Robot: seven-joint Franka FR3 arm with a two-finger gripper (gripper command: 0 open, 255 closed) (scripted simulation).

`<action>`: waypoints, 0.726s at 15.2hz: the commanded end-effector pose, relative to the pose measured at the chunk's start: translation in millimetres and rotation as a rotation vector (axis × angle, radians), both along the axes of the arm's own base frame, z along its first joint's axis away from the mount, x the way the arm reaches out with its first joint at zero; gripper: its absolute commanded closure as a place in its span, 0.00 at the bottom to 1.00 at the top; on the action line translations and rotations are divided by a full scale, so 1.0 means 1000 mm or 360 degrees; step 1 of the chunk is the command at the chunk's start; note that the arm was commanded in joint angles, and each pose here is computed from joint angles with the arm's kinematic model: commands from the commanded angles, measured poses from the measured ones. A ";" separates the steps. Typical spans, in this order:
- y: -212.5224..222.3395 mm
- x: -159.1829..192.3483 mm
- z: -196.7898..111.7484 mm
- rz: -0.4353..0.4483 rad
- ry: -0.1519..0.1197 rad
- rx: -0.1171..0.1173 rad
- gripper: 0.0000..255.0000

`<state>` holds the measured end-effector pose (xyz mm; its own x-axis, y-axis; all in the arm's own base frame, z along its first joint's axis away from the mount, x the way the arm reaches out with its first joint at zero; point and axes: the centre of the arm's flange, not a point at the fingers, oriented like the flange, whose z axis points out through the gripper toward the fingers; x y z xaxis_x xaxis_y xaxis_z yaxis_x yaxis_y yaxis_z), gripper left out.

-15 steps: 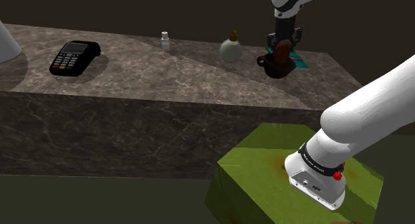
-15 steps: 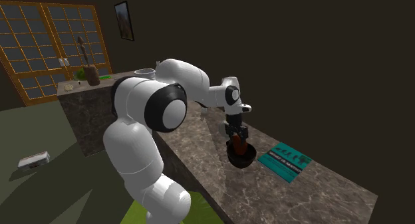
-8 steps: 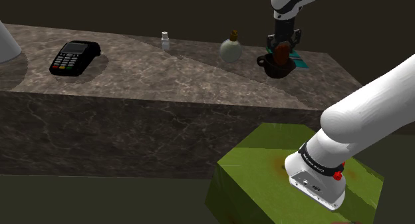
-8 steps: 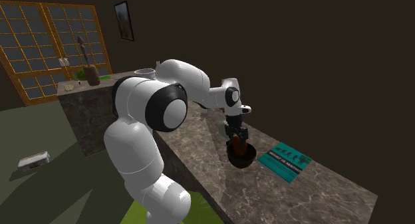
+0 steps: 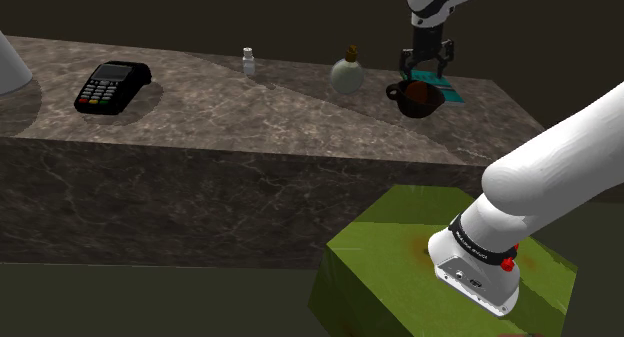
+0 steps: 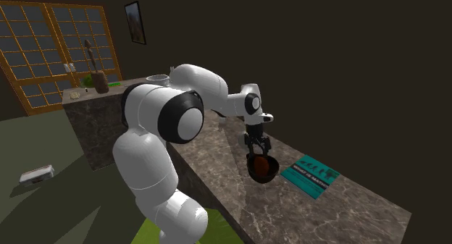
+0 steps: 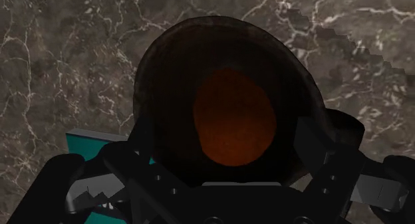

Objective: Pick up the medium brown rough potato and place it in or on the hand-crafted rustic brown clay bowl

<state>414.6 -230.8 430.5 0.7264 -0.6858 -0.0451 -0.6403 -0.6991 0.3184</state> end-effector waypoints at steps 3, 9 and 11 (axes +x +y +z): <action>0.008 0.011 0.041 0.0000 0.0001 0.0000 0.00; 0.008 0.011 0.041 0.0000 0.0001 0.0000 0.00; 0.008 0.011 0.041 0.0000 0.0001 0.0000 0.00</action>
